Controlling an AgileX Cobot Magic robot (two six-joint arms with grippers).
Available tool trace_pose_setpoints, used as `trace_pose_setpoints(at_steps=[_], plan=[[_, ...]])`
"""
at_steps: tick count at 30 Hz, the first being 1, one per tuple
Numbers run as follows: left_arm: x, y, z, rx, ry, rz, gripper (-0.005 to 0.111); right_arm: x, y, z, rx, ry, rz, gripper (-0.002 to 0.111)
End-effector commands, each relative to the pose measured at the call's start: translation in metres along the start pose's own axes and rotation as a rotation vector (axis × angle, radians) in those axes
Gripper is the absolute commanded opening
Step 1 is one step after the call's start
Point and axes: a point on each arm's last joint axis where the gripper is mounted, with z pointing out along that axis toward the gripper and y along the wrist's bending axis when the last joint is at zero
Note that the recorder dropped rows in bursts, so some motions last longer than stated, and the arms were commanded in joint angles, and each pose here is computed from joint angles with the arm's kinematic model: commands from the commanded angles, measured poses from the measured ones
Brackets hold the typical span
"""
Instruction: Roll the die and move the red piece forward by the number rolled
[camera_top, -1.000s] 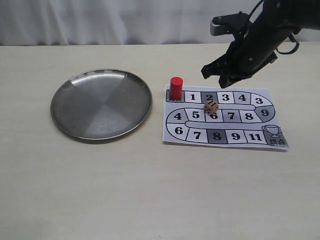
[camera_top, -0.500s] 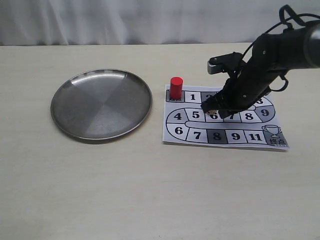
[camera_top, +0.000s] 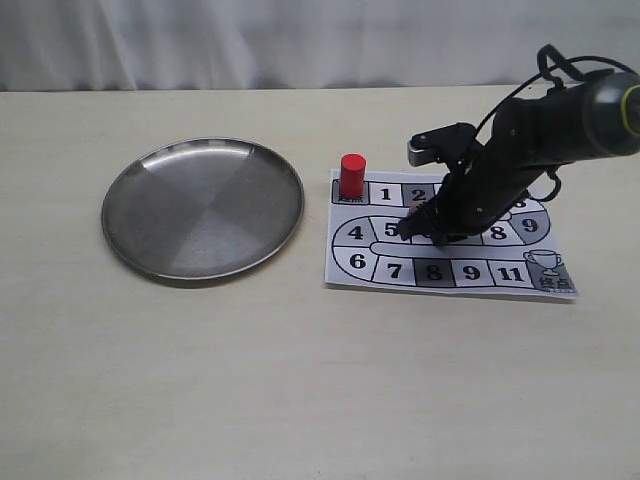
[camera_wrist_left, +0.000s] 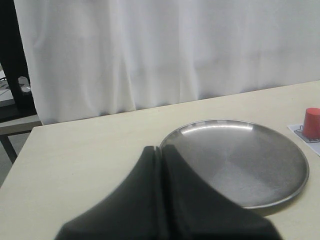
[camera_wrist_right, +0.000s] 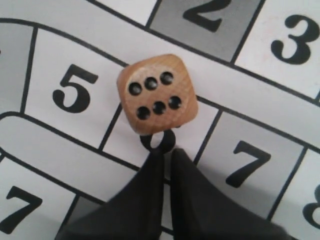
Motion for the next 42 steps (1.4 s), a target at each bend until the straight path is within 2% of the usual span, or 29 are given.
trace_pose_setpoints(at_steps=[1,18,24,28,33,36,42], plan=[[0.000,0.000,0.000,0.003,-0.008,-0.001,0.000,-0.001,0.000,0.000,0.004,-0.020,-0.009,0.004],[0.000,0.000,0.000,0.003,-0.008,-0.001,0.000,-0.001,0.000,-0.007,-0.002,0.005,0.001,0.004],[0.000,0.000,0.000,0.003,-0.008,-0.001,0.000,-0.018,0.001,-0.045,-0.006,-0.037,0.015,0.004],[0.000,0.000,0.000,0.003,-0.008,-0.001,0.000,-0.030,0.002,-0.079,-0.003,-0.119,0.046,0.004],[0.000,0.000,0.000,0.003,-0.008,-0.001,0.000,-0.042,0.007,-0.100,-0.045,-0.214,0.095,0.005],[0.000,0.000,0.000,0.003,-0.008,-0.001,0.000,-0.046,0.014,-0.100,-0.042,-0.258,0.075,0.015],[0.000,0.000,0.000,0.003,-0.008,-0.001,0.000,-0.060,0.045,-0.089,-0.053,-0.387,0.009,0.058]])
